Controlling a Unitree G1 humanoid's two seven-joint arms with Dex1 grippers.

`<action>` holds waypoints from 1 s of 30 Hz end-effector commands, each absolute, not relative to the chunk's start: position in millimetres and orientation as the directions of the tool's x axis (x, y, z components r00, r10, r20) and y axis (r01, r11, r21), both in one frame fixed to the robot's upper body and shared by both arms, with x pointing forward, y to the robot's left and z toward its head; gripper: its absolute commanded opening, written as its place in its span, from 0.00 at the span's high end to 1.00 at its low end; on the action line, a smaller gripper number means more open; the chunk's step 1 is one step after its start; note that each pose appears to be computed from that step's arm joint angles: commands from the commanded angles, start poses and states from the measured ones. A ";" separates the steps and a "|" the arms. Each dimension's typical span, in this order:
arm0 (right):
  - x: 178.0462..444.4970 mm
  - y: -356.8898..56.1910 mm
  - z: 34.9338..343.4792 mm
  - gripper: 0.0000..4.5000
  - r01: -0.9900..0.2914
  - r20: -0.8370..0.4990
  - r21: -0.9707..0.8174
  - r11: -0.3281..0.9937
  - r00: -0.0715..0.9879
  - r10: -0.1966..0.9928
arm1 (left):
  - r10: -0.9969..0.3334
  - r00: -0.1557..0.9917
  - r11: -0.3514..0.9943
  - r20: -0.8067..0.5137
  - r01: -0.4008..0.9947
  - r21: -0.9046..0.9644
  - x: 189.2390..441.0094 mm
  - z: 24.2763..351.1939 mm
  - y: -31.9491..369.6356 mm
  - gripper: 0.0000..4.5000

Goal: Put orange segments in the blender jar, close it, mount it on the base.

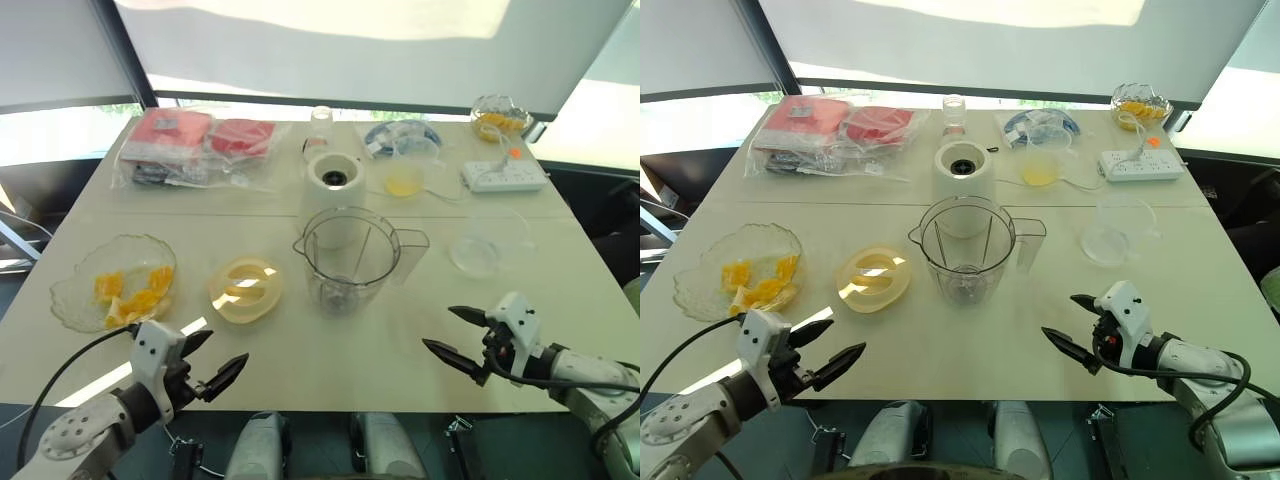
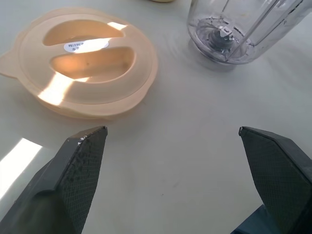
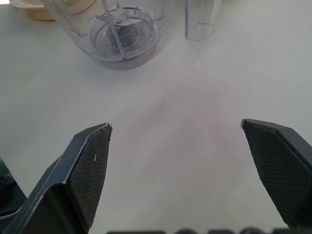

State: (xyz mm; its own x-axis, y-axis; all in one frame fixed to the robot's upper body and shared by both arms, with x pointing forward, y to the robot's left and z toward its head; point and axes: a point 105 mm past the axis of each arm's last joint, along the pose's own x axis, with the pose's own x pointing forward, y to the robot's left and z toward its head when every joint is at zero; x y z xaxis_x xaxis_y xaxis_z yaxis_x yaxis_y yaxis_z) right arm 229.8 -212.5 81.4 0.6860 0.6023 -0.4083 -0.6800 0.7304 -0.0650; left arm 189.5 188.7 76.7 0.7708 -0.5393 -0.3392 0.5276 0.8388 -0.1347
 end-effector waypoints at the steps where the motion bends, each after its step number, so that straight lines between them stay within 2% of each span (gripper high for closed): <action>1: 233.5 -212.2 90.3 0.01 -0.686 -0.382 -0.094 0.722 0.694 0.610 | -0.534 0.785 0.842 -0.314 0.529 -0.107 193.4 85.0 187.6 0.00; 8: 237.8 -205.4 104.5 0.01 -0.711 -0.332 -0.060 0.701 0.676 0.658 | -0.541 0.783 0.835 -0.305 0.542 -0.091 199.1 90.5 187.4 0.00; 12: 203.8 -185.3 128.6 0.01 -0.841 -0.312 0.046 0.539 0.500 0.808 | -0.536 0.791 0.837 -0.294 0.543 -0.067 207.8 98.2 192.7 0.00; 14: 193.3 -182.1 138.2 0.01 -0.870 -0.323 0.057 0.491 0.449 0.833 | -0.542 0.792 0.832 -0.283 0.552 -0.050 213.8 104.7 197.2 0.00; 20: 177.2 -170.7 147.5 0.01 -0.923 -0.373 0.035 0.382 0.343 0.862 | -0.507 0.843 0.852 -0.183 0.521 0.042 260.0 152.4 227.3 0.00; 24: 175.5 -162.0 146.8 0.01 -0.932 -0.361 0.025 0.361 0.329 0.873 | -0.485 0.868 0.866 -0.104 0.493 0.078 274.0 197.0 234.7 0.00; 27: 175.3 -157.0 146.8 0.01 -0.935 -0.352 0.023 0.353 0.323 0.878 | -0.450 0.884 0.882 -0.127 0.462 0.093 278.6 222.1 248.2 0.00; 30: 174.6 -152.9 144.0 0.01 -0.943 -0.364 0.011 0.332 0.305 0.880 | -0.322 0.913 0.915 -0.250 0.368 0.167 279.3 232.9 282.9 0.00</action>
